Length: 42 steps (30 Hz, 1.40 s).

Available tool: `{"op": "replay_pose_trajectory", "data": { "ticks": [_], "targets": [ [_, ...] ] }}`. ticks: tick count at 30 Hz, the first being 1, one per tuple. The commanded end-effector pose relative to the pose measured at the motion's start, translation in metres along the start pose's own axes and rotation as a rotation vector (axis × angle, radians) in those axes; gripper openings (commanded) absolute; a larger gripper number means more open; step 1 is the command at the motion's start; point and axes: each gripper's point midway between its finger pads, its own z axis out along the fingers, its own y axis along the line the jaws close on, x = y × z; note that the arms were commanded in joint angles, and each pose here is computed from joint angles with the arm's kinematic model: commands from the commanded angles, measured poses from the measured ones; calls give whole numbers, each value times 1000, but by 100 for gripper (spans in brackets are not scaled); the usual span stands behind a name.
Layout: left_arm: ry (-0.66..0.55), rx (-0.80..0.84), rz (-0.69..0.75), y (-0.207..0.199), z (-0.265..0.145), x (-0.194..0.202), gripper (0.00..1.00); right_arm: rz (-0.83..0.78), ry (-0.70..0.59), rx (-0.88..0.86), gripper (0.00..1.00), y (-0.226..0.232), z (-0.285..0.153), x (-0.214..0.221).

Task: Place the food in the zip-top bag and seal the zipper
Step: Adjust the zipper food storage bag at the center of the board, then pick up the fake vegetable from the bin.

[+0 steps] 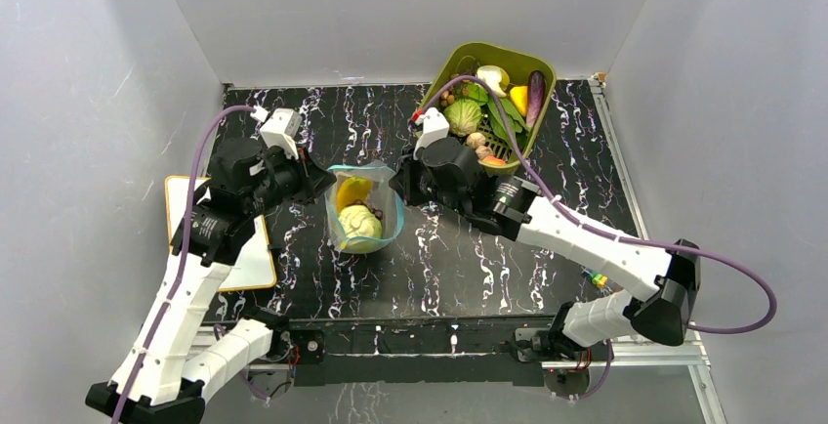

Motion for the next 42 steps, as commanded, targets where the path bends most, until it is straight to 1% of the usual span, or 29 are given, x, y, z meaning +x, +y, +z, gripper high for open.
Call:
{"op": "replay_pose_trajectory", "data": {
  "ticks": [1, 4, 8, 12, 15, 16, 20, 21, 22, 24, 27, 30, 34, 36, 39, 42],
  "targets": [
    [-125, 134, 32, -32, -22, -29, 0, 1, -90, -9, 0, 2, 11, -19],
    [-132, 169, 33, -35, -18, -24, 0, -5, -63, -11, 0, -1, 20, -5],
    [-76, 127, 10, -20, -1, -4, 0, -31, -41, 26, 0, -14, 30, 12],
    [-46, 138, -4, -17, 10, 7, 0, -40, -72, 55, 0, -27, 35, 15],
    [-41, 172, -12, -20, 16, 10, 0, -40, -68, 96, 0, -41, 43, 16],
    [-38, 181, -21, -21, 18, 12, 0, -39, -63, 100, 1, -43, 44, 16],
    [-21, 227, -62, -28, 25, 16, 0, -50, -38, 61, 22, -38, 42, 13],
    [-14, 235, -67, -29, 26, 17, 0, -49, -38, 58, 32, -37, 38, 11],
    [-17, 244, -68, -30, 26, 17, 0, -47, -43, 57, 38, -37, 35, 7],
    [-23, 249, -64, -30, 27, 18, 0, -46, -50, 64, 47, -40, 28, 0],
    [-33, 245, -51, -27, 29, 20, 0, -44, -55, 90, 56, -55, 21, -12],
    [-28, 243, -36, -24, 32, 25, 0, -39, -65, 112, 60, -69, 14, -26],
    [-23, 247, -11, -22, 34, 31, 0, -43, -109, 130, 65, -83, 5, -52],
    [-28, 258, 7, -23, 34, 32, 0, -51, -128, 181, 64, -101, 2, -65],
    [-36, 278, 27, -24, 33, 35, 0, -61, -151, 254, 61, -128, 0, -82],
    [-41, 304, 53, -26, 33, 38, 0, -82, -163, 361, 60, -162, 2, -93]
  ]
}}
